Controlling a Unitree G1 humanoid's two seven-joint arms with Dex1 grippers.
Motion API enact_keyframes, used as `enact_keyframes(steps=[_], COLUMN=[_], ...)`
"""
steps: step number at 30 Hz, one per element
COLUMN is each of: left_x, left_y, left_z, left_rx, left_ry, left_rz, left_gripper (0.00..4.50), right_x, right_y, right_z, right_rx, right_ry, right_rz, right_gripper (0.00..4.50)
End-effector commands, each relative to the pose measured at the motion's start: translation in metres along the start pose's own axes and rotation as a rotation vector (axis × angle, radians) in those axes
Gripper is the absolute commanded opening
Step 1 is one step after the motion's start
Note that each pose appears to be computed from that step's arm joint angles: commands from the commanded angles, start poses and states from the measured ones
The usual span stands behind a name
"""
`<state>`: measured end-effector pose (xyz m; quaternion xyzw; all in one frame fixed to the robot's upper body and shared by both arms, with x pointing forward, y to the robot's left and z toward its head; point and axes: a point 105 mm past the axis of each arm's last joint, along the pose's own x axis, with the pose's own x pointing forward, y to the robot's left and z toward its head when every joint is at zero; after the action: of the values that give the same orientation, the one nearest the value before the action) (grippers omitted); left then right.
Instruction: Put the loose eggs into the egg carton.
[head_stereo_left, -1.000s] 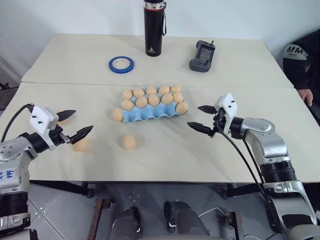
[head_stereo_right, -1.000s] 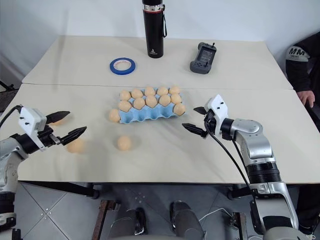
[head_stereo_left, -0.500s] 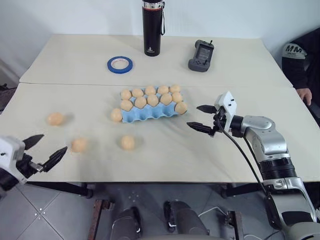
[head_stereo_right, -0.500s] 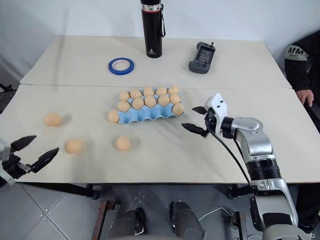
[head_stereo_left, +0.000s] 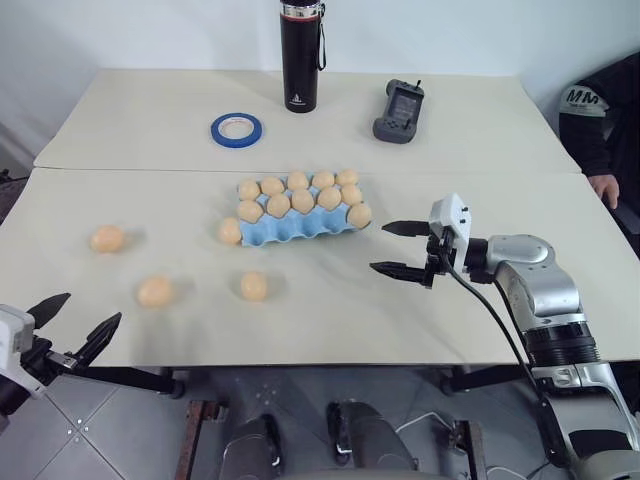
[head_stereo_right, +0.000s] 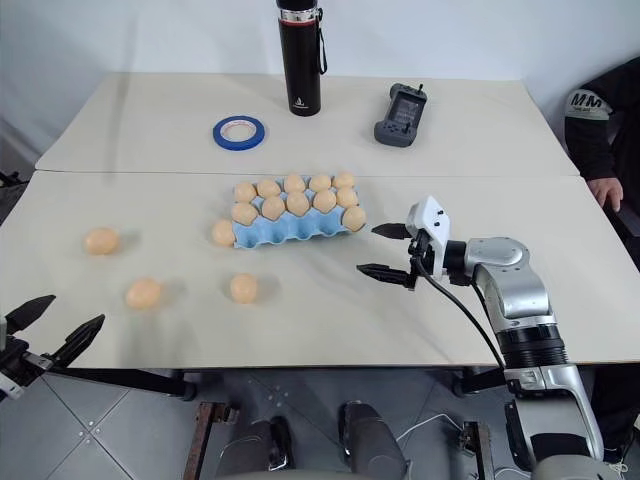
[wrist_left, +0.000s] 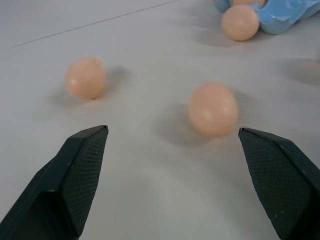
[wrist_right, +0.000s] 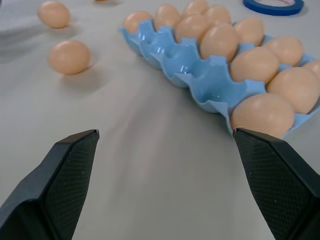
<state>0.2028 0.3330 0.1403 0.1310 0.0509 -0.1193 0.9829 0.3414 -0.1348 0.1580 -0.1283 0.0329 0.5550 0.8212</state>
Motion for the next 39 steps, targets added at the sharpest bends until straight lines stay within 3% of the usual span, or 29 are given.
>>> enact_keyframes(steps=[1, 5, 12, 16, 26, 35, 39], left_x=[0.024, 0.057, 0.092, 0.107, 0.135, 0.144, 0.145], left_y=[-0.031, -0.075, -0.111, -0.122, -0.149, -0.165, -0.169], left_z=[0.042, 0.066, 0.051, 0.039, 0.038, 0.021, 0.021], left_rx=[0.076, 0.097, 0.024, 0.027, 0.031, -0.008, -0.028], left_ry=[-0.112, -0.173, -0.112, -0.092, -0.137, -0.054, -0.063], left_rz=[-0.098, -0.236, -0.307, -0.315, -0.419, -0.481, -0.488], left_gripper=[4.46, 4.46, 4.46, 4.46, 4.46, 4.46, 3.5], right_x=[-0.005, -0.007, -0.015, -0.019, -0.021, -0.024, -0.026], right_y=[0.001, 0.001, 0.014, 0.018, 0.021, 0.018, 0.018], right_z=[0.012, 0.013, 0.013, 0.012, 0.007, 0.006, 0.005], right_rx=[-0.028, -0.032, -0.087, -0.075, -0.062, -0.061, -0.059], right_ry=[-0.024, -0.029, -0.03, -0.032, -0.026, -0.015, -0.01], right_rz=[0.003, 0.007, 0.056, 0.062, 0.037, 0.014, 0.009], right_gripper=[4.5, 4.5, 4.5, 4.5, 4.5, 4.5, 4.5])
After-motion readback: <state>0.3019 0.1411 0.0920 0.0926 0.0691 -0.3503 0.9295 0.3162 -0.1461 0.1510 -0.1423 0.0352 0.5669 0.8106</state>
